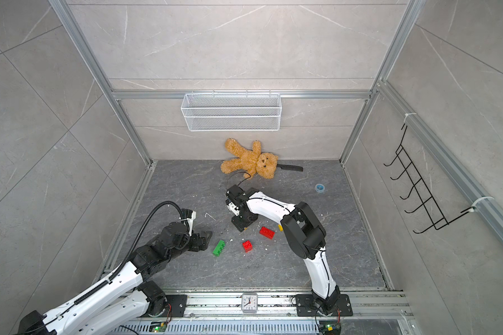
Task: Assemble an ice cream with lego
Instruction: Pick up the lego brick from the center of the board.
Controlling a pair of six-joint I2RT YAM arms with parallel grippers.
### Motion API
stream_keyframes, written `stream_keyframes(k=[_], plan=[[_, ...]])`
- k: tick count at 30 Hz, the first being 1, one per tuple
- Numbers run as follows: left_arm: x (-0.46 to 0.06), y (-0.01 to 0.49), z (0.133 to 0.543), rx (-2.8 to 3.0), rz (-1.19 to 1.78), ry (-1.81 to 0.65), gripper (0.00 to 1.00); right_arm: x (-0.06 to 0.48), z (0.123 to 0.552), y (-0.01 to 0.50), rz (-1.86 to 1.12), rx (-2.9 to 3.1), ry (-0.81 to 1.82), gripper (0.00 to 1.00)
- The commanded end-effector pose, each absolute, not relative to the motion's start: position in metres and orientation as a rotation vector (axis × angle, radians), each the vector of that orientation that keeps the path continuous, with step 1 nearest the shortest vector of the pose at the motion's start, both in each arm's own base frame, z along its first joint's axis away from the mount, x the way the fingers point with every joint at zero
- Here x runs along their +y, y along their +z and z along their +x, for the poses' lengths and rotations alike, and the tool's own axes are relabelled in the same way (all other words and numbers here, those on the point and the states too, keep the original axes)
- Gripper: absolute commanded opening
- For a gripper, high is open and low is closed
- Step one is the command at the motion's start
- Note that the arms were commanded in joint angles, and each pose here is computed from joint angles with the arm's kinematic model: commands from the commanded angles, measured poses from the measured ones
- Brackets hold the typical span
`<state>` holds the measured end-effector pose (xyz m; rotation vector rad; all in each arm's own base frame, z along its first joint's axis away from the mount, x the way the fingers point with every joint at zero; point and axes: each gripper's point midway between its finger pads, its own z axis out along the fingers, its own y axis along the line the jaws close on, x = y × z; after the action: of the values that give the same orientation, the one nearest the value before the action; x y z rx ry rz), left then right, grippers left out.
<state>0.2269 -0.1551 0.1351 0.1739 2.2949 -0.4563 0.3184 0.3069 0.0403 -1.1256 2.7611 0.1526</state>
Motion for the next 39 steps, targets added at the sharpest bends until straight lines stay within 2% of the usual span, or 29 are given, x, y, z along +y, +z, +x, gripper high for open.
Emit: stream_keyframes(k=[1,15,20,23,29,33,39], plan=[[-0.153,0.138,0.226,2.289,0.145,-0.469,0.89,0.307,0.328,0.037,-1.095,2.76,0.088,0.55],[-0.153,0.137,0.224,2.298,0.145,-0.477,0.89,0.304,0.339,0.036,-1.046,2.758,0.017,0.37],[-0.156,0.136,0.224,2.296,0.149,-0.499,0.89,0.306,0.34,0.051,-0.995,2.752,0.044,0.31],[-0.167,0.135,0.223,2.291,0.172,-0.566,0.85,0.3,0.336,0.068,-0.941,2.769,0.039,0.26],[-0.185,0.125,0.228,2.319,0.264,-0.593,0.68,0.276,0.304,0.127,-0.751,2.857,0.068,0.25],[-0.192,0.126,0.233,2.299,0.291,-0.609,0.64,0.265,0.273,0.148,-0.677,2.892,0.073,0.24],[-0.201,0.12,0.233,2.307,0.316,-0.67,0.63,0.274,0.24,0.131,-0.647,2.932,0.133,0.2]])
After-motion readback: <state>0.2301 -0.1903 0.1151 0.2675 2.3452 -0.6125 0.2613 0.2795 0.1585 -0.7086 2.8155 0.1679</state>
